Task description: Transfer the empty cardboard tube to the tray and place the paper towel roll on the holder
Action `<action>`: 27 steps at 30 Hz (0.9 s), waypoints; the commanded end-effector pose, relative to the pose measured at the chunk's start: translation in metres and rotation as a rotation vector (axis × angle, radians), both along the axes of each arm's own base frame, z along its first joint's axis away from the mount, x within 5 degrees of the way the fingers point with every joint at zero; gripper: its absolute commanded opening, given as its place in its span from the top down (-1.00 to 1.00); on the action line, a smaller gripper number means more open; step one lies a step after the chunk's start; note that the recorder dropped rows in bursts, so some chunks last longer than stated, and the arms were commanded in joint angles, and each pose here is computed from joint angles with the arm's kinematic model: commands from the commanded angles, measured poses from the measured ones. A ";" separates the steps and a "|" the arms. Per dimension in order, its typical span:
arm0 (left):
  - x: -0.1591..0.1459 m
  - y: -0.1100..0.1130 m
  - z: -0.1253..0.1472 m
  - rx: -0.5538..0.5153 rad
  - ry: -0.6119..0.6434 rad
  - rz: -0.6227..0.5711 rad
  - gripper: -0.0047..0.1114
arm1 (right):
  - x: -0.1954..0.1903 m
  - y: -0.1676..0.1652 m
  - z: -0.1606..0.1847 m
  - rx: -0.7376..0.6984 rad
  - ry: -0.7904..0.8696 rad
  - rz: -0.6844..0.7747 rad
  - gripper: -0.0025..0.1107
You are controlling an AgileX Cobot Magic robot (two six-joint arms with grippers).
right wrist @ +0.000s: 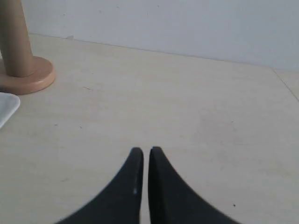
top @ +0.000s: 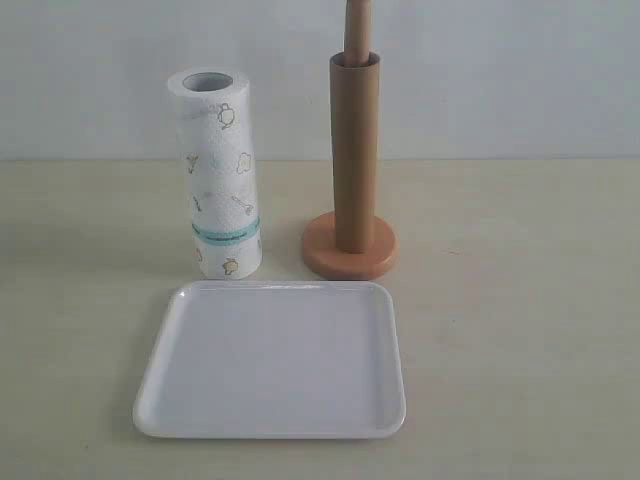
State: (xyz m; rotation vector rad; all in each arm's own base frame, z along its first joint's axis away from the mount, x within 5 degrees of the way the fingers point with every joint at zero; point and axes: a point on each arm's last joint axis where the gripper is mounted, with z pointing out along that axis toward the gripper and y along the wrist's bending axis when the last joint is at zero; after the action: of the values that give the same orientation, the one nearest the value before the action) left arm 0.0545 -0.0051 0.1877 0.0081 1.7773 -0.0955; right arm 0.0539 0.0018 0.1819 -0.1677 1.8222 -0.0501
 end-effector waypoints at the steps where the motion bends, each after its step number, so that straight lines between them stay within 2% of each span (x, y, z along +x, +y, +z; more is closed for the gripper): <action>1: 0.000 0.000 -0.001 0.008 0.000 0.003 0.85 | 0.000 -0.001 0.002 -0.078 -0.028 0.007 0.88; 5: 0.000 0.000 -0.001 0.008 0.000 0.003 0.85 | 0.002 -0.001 0.012 -0.181 -0.143 0.028 0.88; 10: 0.000 0.000 -0.001 0.008 0.000 0.003 0.85 | 0.000 0.005 0.043 -0.209 -0.496 0.065 0.88; 15: 0.000 0.000 -0.001 0.008 0.000 0.003 0.85 | -0.010 0.009 0.067 -0.168 -0.786 0.086 0.88; 17: 0.000 0.000 -0.001 0.008 0.000 0.003 0.85 | -0.015 0.011 0.075 -0.111 -0.887 0.103 0.88; 20: 0.000 0.000 -0.001 0.008 0.000 0.003 0.85 | -0.028 0.010 0.090 0.127 -1.072 0.153 0.88; 21: 0.000 0.000 -0.001 0.008 0.000 0.003 0.85 | -0.032 0.008 0.098 0.214 -1.108 0.161 0.88; 24: 0.000 0.000 -0.001 0.008 0.000 0.003 0.85 | -0.040 0.004 0.131 0.271 -1.138 0.146 0.88; 27: 0.000 0.000 -0.001 0.008 0.000 0.003 0.85 | -0.026 0.004 0.168 0.313 -0.977 0.131 0.88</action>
State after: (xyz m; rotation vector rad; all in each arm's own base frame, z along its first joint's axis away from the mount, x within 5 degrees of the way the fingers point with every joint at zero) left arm 0.0545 -0.0051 0.1877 0.0081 1.7773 -0.0955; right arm 0.0169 0.0063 0.3253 -0.0603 0.7040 0.1652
